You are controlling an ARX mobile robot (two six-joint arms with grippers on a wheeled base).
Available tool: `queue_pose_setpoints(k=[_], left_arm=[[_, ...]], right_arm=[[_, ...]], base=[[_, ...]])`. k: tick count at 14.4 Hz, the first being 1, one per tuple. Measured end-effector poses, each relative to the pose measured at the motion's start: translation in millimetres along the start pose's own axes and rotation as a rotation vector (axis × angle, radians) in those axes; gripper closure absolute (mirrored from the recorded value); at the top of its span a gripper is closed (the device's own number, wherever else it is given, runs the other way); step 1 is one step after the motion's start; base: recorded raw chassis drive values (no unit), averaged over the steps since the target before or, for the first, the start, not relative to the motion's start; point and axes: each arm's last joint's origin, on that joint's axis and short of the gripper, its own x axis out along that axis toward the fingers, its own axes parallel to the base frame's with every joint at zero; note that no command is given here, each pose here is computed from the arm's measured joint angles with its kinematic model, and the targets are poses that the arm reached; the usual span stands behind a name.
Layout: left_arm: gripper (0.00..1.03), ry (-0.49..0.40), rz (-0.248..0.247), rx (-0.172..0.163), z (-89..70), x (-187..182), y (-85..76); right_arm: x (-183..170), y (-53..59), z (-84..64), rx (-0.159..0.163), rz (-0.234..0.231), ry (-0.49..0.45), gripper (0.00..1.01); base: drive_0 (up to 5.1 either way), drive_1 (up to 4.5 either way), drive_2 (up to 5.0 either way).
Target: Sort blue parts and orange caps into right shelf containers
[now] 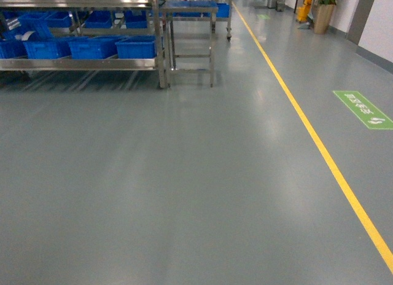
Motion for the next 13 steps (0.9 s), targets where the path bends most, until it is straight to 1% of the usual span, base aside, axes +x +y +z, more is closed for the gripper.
queue_pose_setpoints(k=[13], left_arm=[[0.61, -0.002, 0.001, 0.0, 0.1, 0.0, 0.0]], right_arm=[[0.0, 0.0, 0.1, 0.0, 0.0, -0.001, 0.57]], base=[[0.0, 4.22, -4.3]])
